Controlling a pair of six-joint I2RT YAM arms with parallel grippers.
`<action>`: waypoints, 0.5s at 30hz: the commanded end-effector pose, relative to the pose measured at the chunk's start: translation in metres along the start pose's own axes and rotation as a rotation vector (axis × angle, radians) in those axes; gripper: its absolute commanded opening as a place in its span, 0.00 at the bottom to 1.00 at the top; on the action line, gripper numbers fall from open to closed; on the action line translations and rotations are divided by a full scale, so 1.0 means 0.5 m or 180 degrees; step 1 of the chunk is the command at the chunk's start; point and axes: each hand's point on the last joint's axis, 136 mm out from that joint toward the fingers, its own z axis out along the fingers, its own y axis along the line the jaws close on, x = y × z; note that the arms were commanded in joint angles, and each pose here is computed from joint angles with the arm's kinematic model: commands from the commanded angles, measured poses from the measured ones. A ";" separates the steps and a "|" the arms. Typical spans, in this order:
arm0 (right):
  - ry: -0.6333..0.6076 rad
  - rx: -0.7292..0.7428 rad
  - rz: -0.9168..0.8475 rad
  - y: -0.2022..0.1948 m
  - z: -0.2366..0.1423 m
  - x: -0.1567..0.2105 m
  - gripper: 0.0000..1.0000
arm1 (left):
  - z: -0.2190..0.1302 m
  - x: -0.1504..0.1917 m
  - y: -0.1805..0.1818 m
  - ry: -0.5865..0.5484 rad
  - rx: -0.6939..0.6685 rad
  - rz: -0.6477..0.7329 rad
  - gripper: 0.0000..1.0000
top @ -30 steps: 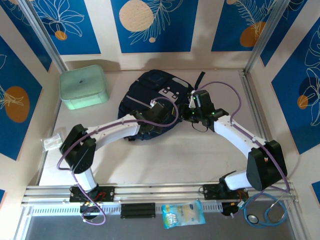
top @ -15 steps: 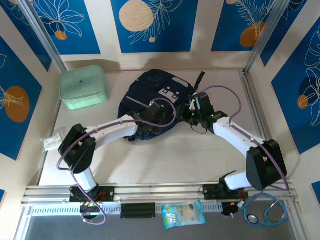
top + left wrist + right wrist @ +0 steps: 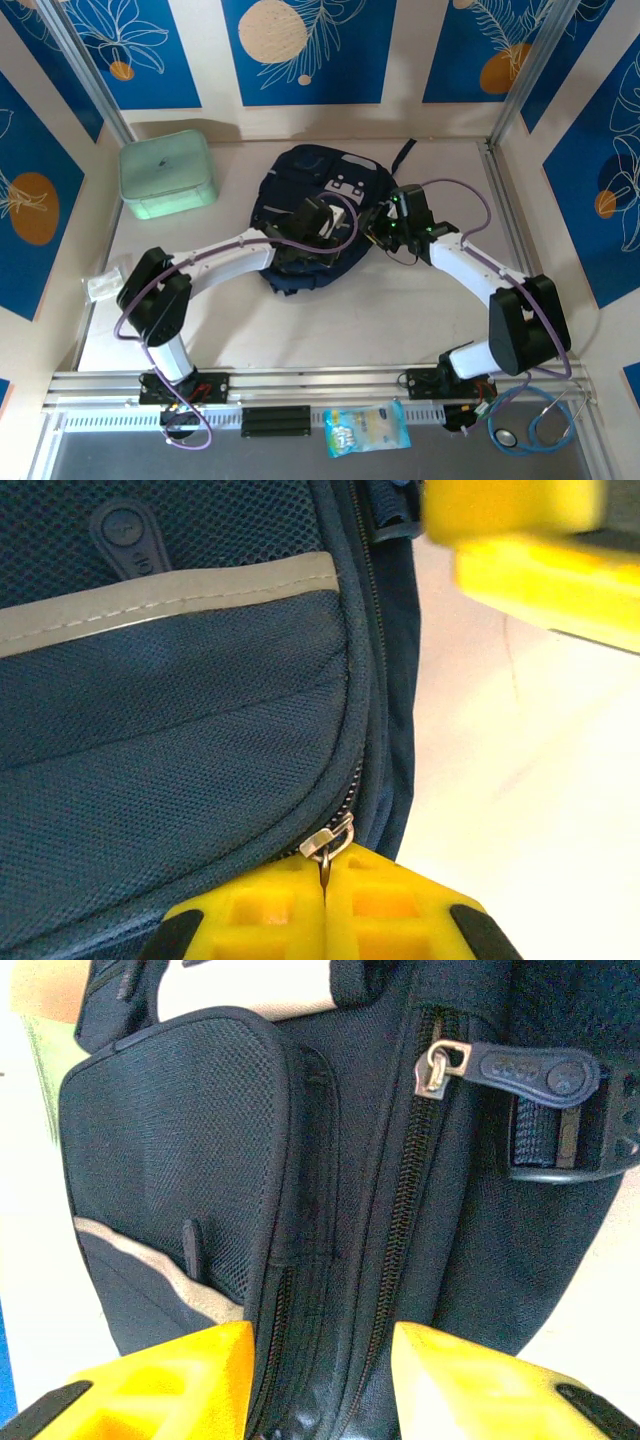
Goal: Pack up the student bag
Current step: Unzip the student bag at the top-center of the table.
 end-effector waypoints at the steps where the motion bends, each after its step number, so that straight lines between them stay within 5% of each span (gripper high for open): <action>1: 0.0211 -0.0077 0.0075 0.022 0.009 0.008 0.40 | 0.007 -0.021 -0.059 -0.0054 0.0383 0.0132 0.00; 8: 0.0298 -0.0134 0.0015 0.039 0.028 0.013 0.39 | 0.006 -0.015 -0.055 -0.0006 0.0344 0.0166 0.00; 15: 0.0446 -0.0081 0.0043 0.028 0.051 0.031 0.24 | 0.002 -0.017 -0.052 0.0019 0.0317 0.0363 0.00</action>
